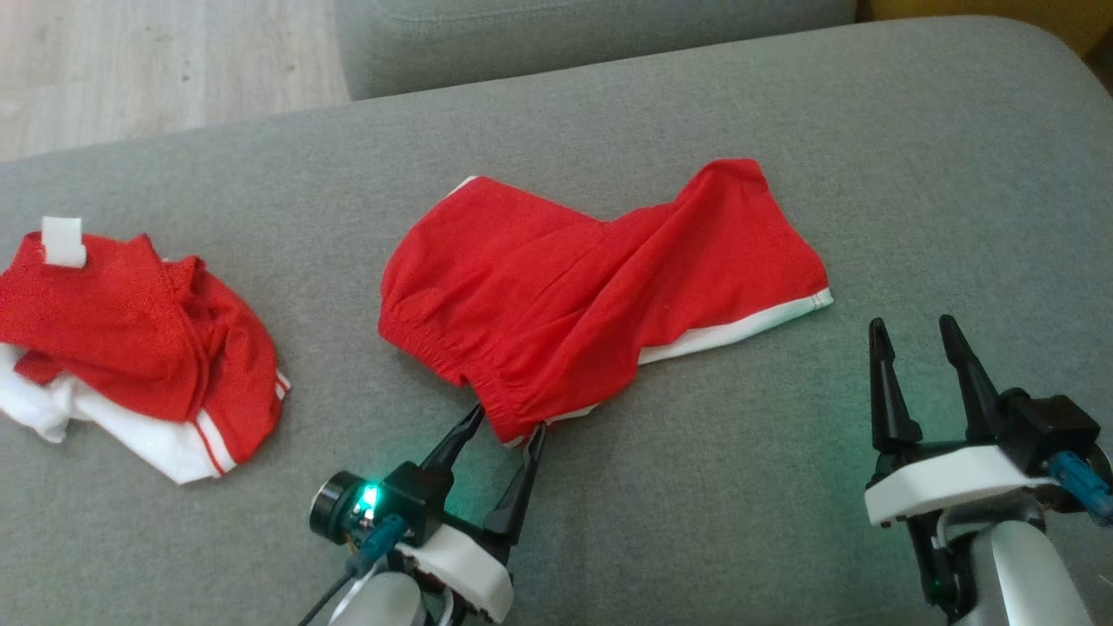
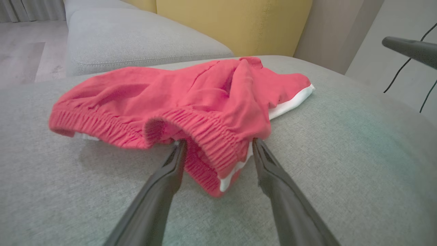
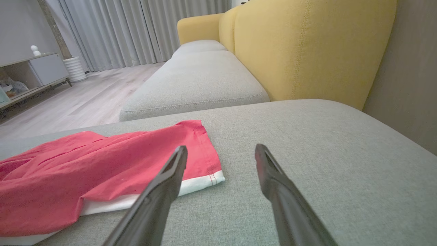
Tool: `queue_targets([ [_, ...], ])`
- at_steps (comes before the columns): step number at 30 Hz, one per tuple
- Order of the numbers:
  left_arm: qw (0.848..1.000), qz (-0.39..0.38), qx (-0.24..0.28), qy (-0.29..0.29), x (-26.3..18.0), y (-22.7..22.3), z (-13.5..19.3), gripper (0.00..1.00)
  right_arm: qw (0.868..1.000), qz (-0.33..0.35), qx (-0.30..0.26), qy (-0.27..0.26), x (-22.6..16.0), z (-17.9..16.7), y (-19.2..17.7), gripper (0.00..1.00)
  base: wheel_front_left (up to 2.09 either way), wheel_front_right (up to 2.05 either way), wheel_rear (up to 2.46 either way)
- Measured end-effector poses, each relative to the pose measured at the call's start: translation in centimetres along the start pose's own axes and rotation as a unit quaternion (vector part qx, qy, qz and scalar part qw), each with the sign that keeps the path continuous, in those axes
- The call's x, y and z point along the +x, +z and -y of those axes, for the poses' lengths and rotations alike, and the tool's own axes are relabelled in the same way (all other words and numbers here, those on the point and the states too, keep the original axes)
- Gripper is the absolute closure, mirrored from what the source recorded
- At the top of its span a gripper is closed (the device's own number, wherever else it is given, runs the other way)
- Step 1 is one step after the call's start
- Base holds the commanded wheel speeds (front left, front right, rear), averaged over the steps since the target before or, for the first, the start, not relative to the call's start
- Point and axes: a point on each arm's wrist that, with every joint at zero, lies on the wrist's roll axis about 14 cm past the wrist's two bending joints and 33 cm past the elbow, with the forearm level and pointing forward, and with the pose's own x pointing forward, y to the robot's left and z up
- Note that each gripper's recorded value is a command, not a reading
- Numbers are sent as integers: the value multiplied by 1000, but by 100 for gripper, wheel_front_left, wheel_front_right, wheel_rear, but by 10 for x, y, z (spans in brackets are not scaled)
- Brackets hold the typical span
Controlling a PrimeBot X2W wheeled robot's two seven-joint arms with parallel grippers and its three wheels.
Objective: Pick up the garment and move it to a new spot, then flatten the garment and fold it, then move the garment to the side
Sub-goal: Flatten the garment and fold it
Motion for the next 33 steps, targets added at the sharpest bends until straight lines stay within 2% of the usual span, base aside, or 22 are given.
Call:
queue_targets([
  [13,999,-31,-4,-18,7,-17,6,0,1000,-4,1,-11,-1,7,-6,0,0,0,0],
  [14,999,-32,-6,-18,7,-18,7,25,1000,-4,1,-11,0,7,-5,0,0,0,0],
  [16,999,-32,-6,-19,7,-18,7,94,1000,-2,2,-11,1,7,-4,0,0,0,0],
  [17,999,-32,-5,-20,8,-17,8,100,1000,0,2,-10,3,6,-2,0,0,0,0],
  [22,1000,-25,-1,-16,7,-12,4,100,1000,-6,-1,-4,5,3,-5,0,0,0,0],
  [33,1000,10,10,10,-2,8,-17,100,990,-138,-16,-5,26,4,-48,0,0,0,0],
])
